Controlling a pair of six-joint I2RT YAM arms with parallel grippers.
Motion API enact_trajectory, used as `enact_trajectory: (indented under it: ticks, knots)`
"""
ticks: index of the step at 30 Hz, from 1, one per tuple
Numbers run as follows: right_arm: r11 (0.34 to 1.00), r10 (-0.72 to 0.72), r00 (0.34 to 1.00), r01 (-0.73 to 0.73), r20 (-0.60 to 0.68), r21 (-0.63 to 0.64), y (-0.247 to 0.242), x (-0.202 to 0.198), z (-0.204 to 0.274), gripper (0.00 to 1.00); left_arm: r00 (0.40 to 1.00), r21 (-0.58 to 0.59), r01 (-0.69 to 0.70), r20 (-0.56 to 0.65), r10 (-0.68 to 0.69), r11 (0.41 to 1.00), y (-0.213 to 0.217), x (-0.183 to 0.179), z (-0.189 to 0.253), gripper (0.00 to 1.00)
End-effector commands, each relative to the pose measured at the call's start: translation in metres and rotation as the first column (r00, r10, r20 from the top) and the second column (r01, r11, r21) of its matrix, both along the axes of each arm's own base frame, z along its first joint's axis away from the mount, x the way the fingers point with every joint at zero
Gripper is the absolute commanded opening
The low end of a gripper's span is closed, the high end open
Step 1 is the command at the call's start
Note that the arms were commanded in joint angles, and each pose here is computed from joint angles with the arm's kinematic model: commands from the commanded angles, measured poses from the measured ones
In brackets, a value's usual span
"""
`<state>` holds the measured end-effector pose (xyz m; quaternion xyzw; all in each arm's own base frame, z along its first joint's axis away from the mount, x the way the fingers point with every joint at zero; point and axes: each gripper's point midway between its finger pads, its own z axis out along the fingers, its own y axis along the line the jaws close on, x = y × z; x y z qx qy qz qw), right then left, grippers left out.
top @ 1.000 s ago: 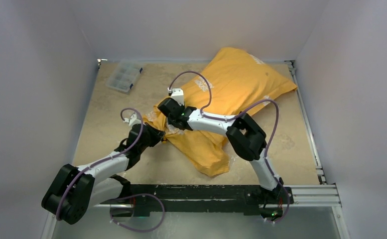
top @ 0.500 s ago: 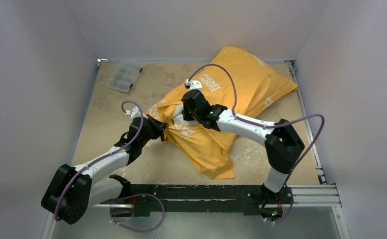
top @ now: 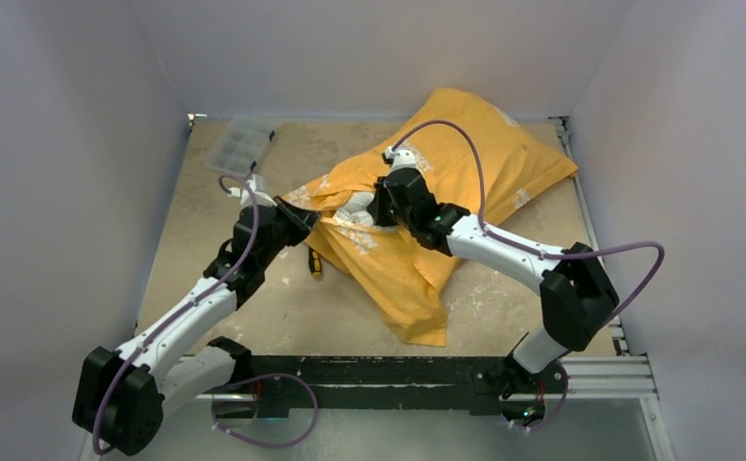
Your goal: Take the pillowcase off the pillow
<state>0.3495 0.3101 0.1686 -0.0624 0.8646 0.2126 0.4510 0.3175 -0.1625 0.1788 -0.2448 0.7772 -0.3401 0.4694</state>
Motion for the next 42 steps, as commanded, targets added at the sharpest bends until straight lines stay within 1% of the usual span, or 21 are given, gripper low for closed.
enact_trajectory:
  ticks: [1,4,7,9,11,13,16,19,22,25,28,30,32,34,38,40,42]
  knots:
    - [0.993,-0.085,0.996,0.085,0.013,-0.084,-0.037,0.01,-0.009,0.0,0.989,0.096,-0.141,0.063,0.135,0.985,0.038,0.012,0.021,0.0]
    - [1.0,0.018,0.996,-0.018,0.087,0.007,-0.021,0.004,0.028,0.0,0.988,0.141,-0.155,0.004,0.156,0.978,0.043,0.013,-0.006,0.0]
    - [0.985,0.125,0.972,-0.146,0.201,0.093,-0.011,-0.011,0.077,0.0,0.986,0.141,-0.14,-0.066,0.15,0.98,0.038,0.014,-0.039,0.0]
    - [0.971,0.153,0.95,-0.195,0.271,0.135,-0.01,-0.02,0.108,0.0,0.987,0.123,-0.106,-0.106,0.119,0.987,0.029,0.014,-0.055,0.0]
    - [0.96,0.155,0.931,-0.221,0.33,0.172,-0.014,-0.027,0.137,0.0,0.99,0.102,-0.069,-0.118,0.081,0.992,0.02,0.015,-0.062,0.0]
    - [0.947,0.147,0.911,-0.242,0.387,0.211,-0.017,-0.033,0.166,0.0,0.992,0.073,-0.025,-0.118,0.034,0.997,0.01,0.014,-0.064,0.0]
    - [0.925,0.123,0.885,-0.266,0.448,0.271,-0.019,-0.038,0.201,0.0,0.996,0.021,0.062,-0.067,-0.061,0.998,-0.014,0.011,-0.054,0.0]
    - [0.91,0.077,0.877,-0.256,0.474,0.326,-0.02,-0.036,0.224,0.0,0.99,0.057,0.144,-0.002,-0.144,0.988,-0.047,-0.001,-0.038,0.0]
    - [0.9,0.022,0.876,-0.228,0.483,0.373,-0.022,-0.03,0.238,0.0,0.977,0.072,0.206,0.037,-0.209,0.976,-0.074,-0.016,-0.03,0.0]
    - [0.883,-0.021,0.873,-0.213,0.488,0.419,-0.025,-0.028,0.254,0.0,0.973,0.084,0.23,0.014,-0.232,0.97,-0.082,-0.027,-0.043,0.0]
    - [0.857,-0.072,0.867,-0.199,0.493,0.475,-0.027,-0.022,0.272,0.0,0.975,0.17,0.221,-0.023,-0.22,0.96,-0.079,-0.035,-0.061,0.0]
    - [0.837,-0.084,0.869,-0.204,0.488,0.507,-0.022,-0.018,0.279,0.0,0.974,0.228,0.225,-0.023,-0.226,0.947,-0.082,-0.043,-0.064,0.0]
    - [0.83,-0.086,0.876,-0.2,0.474,0.52,-0.014,-0.01,0.277,0.0,0.969,0.274,0.239,-0.009,-0.246,0.932,-0.091,-0.052,-0.061,0.0]
    - [0.839,-0.082,0.89,-0.182,0.449,0.513,-0.005,0.003,0.264,0.0,0.962,0.299,0.261,0.003,-0.274,0.918,-0.101,-0.063,-0.058,0.0]
    - [0.856,-0.084,0.913,-0.139,0.399,0.497,0.009,0.023,0.237,0.0,0.95,0.303,0.296,0.01,-0.313,0.906,-0.114,-0.087,-0.059,0.0]
    - [0.861,-0.083,0.921,-0.126,0.38,0.493,0.014,0.03,0.227,0.0,0.943,0.307,0.318,-0.007,-0.332,0.897,-0.117,-0.097,-0.067,0.0]
    - [0.87,-0.077,0.931,-0.112,0.356,0.48,0.02,0.037,0.217,0.0,0.943,0.307,0.327,-0.042,-0.33,0.894,-0.114,-0.102,-0.078,0.03]
